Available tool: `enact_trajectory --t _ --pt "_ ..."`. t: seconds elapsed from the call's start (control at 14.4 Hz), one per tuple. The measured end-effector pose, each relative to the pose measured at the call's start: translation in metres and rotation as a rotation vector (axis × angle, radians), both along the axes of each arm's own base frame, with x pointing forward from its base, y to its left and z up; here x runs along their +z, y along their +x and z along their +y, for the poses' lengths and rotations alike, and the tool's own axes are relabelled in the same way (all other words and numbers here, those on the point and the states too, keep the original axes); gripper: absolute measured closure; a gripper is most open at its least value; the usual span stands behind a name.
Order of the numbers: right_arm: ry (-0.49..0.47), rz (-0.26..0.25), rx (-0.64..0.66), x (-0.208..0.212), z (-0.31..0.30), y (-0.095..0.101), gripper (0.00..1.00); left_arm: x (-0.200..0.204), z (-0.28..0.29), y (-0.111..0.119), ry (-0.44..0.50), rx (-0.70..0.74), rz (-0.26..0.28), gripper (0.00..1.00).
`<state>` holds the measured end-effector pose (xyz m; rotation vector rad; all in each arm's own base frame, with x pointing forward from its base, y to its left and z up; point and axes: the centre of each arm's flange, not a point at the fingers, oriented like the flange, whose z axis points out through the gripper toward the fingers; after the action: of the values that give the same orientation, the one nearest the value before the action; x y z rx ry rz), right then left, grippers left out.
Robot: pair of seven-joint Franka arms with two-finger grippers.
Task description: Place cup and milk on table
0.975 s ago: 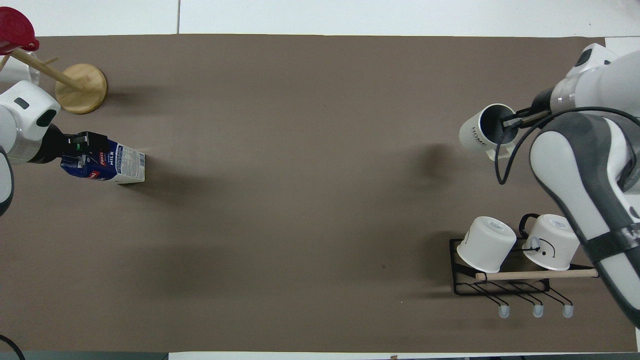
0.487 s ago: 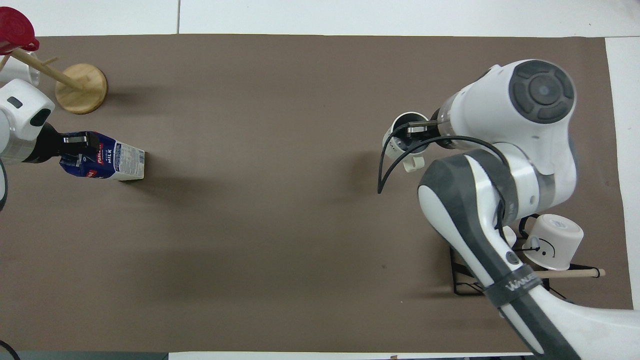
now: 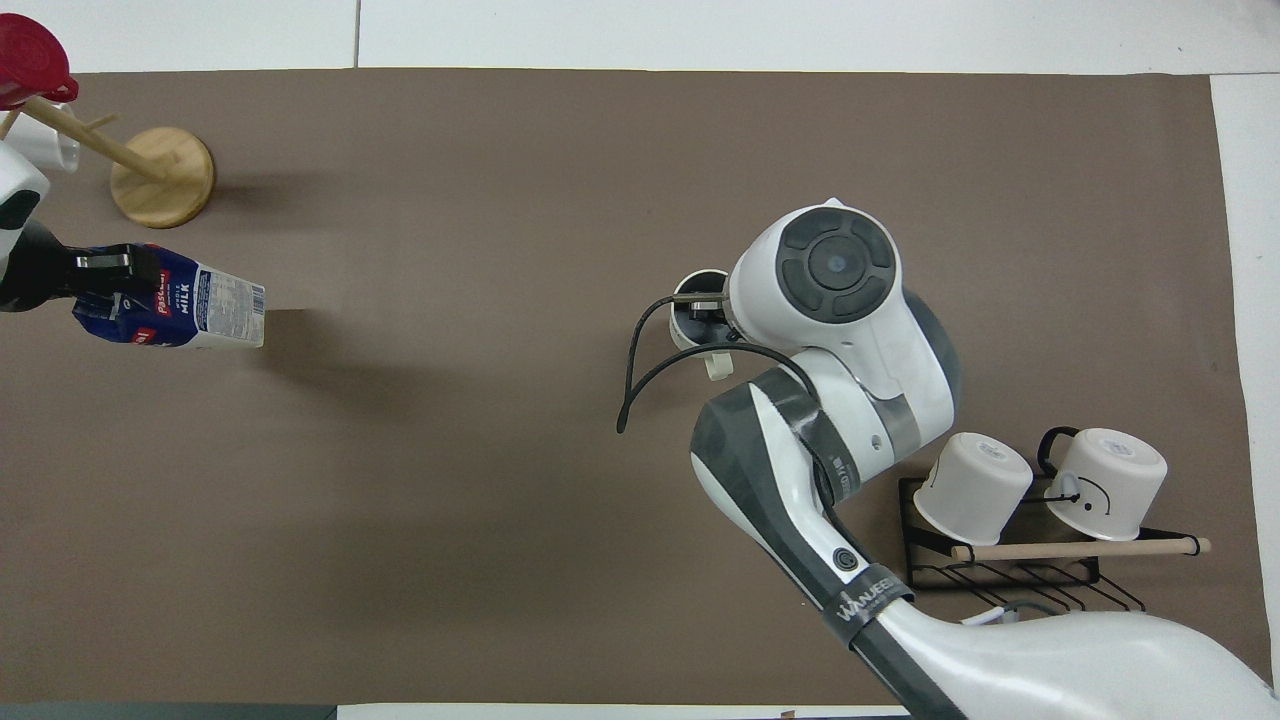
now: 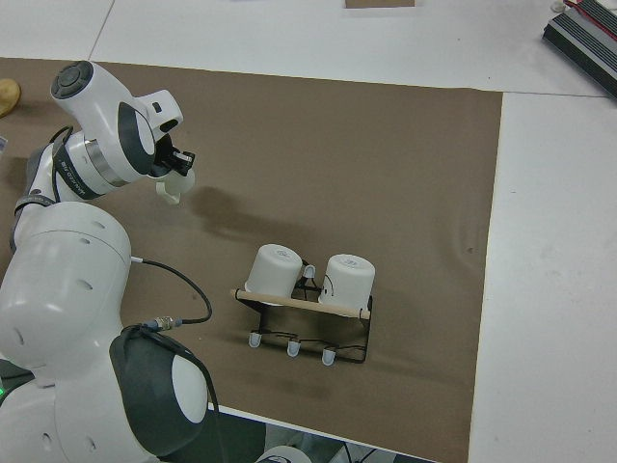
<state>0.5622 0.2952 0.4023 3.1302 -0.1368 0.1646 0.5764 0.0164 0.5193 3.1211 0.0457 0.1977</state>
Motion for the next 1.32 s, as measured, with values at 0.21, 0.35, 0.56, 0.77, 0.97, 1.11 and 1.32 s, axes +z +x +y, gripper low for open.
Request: enact_trajectory --t 0.21,0.35,0.56,0.77,0.97,1.11,1.32 --pt "-0.004 -0.01 0.009 -0.018 0.015 -0.002 0.96 0.006 -0.028 0.001 -0.003 -0.026 -0.003 0.59" --pt "-0.004 -0.008 0.011 -0.028 0.017 0.0 0.96 0.005 -0.059 0.0 -0.006 -0.052 0.0 0.59" --pt "-0.01 0.003 0.011 -0.038 0.017 0.0 0.96 0.0 -0.117 -0.005 0.004 -0.036 0.005 0.59" --pt "0.002 -0.014 0.028 -0.05 0.022 -0.008 0.96 -0.012 -0.203 -0.014 0.023 0.016 0.005 0.59" --pt "0.003 -0.014 0.031 -0.053 0.023 -0.01 0.96 -0.018 -0.269 -0.022 0.007 0.037 0.0 0.59" --pt "0.003 -0.015 0.029 -0.052 0.023 -0.009 0.81 -0.019 -0.302 -0.028 -0.004 0.049 -0.004 0.59" --pt "0.019 -0.052 0.0 -0.029 0.007 0.003 0.46 -0.03 -0.352 -0.046 -0.01 0.044 -0.01 0.59"
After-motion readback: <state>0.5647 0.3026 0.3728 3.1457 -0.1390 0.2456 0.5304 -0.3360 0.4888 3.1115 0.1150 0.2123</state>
